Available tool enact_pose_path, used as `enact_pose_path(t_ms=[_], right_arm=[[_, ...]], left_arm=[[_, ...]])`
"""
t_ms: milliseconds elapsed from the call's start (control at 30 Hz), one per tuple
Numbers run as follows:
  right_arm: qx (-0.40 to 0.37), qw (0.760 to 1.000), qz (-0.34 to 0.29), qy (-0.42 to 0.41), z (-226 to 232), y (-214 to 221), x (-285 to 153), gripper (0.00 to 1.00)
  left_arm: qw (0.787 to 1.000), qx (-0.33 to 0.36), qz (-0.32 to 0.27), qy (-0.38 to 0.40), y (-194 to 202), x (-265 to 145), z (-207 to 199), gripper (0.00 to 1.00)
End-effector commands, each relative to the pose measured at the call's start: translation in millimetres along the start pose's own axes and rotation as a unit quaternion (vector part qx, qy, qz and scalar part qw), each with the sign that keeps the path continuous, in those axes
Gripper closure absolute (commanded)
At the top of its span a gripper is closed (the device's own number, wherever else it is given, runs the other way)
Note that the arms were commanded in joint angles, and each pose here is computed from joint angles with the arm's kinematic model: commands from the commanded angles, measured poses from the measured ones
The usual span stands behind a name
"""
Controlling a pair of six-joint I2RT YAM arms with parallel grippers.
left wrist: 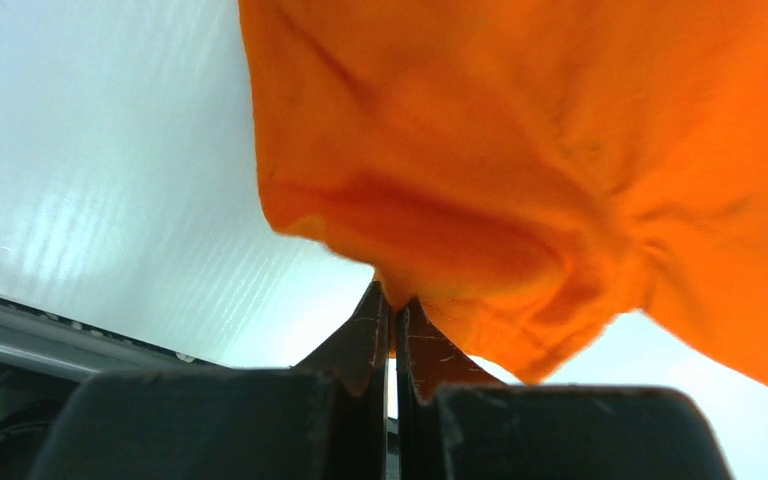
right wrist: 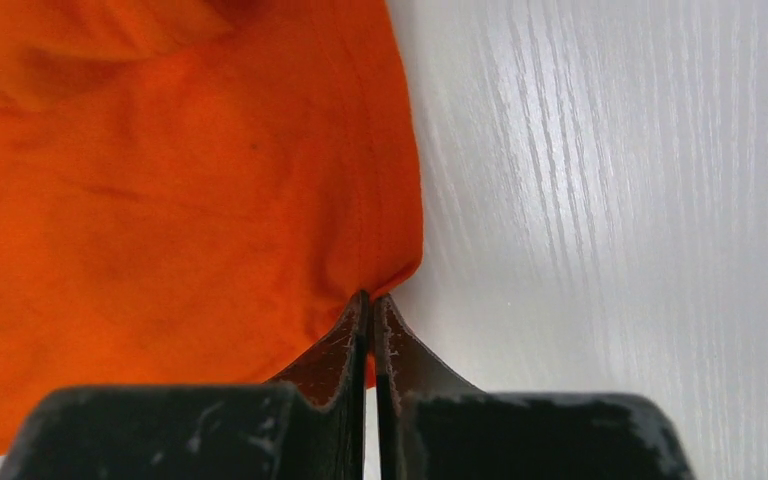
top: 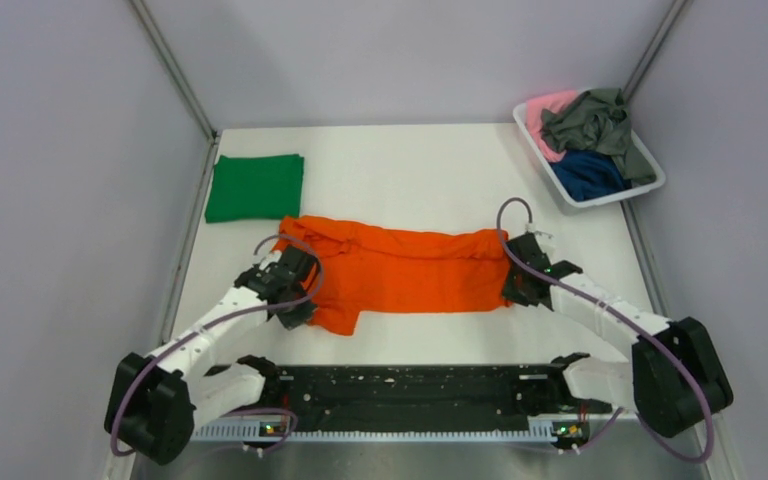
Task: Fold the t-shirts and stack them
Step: Flatten out the tshirt
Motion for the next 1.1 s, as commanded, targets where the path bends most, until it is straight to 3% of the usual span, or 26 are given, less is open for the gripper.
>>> enact_pose_path(t_ms=[0, 167, 300, 433, 800, 1067], right_arm=[[0.01, 0.988, -0.094, -0.124, 29.3, -34.4, -40.1, 1.0], [0.019, 0.958, -0.186, -0.216, 58.4, -84.3, -107.6, 1.0], [0.029, 0.927, -0.253, -0.275, 71.0, -118.7, -168.1, 1.0], [0.048, 0.892, -0.315, -0.322, 68.3, -140.4, -224.1, 1.0], [0.027, 0.79, -0.4, -0.464, 32.8, -155.6, -374.5, 1.0], [0.009, 0.719, -0.423, -0.552, -13.6, -131.2, -444.4, 1.0]], left_arm=[[0.991, 0.002, -0.135, 0.011, -46.2, -49.9, -8.7, 1.0], [0.96, -0.007, -0.274, 0.054, -97.0, -140.8, -18.9, 1.0], [0.908, -0.015, -0.396, 0.133, -123.2, -226.7, -16.7, 1.0], [0.859, -0.015, -0.475, 0.189, -132.0, -295.3, -6.3, 1.0], [0.703, 0.042, -0.611, 0.361, -112.9, -449.0, 26.6, 1.0], [0.589, 0.104, -0.658, 0.457, -81.1, -516.1, 48.9, 1.0]])
Point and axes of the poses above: each gripper's point midway between its finger pads, its own x axis out along the fingers, its own z axis along the line the jaws close on, y = z × x, the point moved 9 cm from there along -x, back along the fingers, and after that the axes turned 12 degrees about x, right-handed, at the moved point
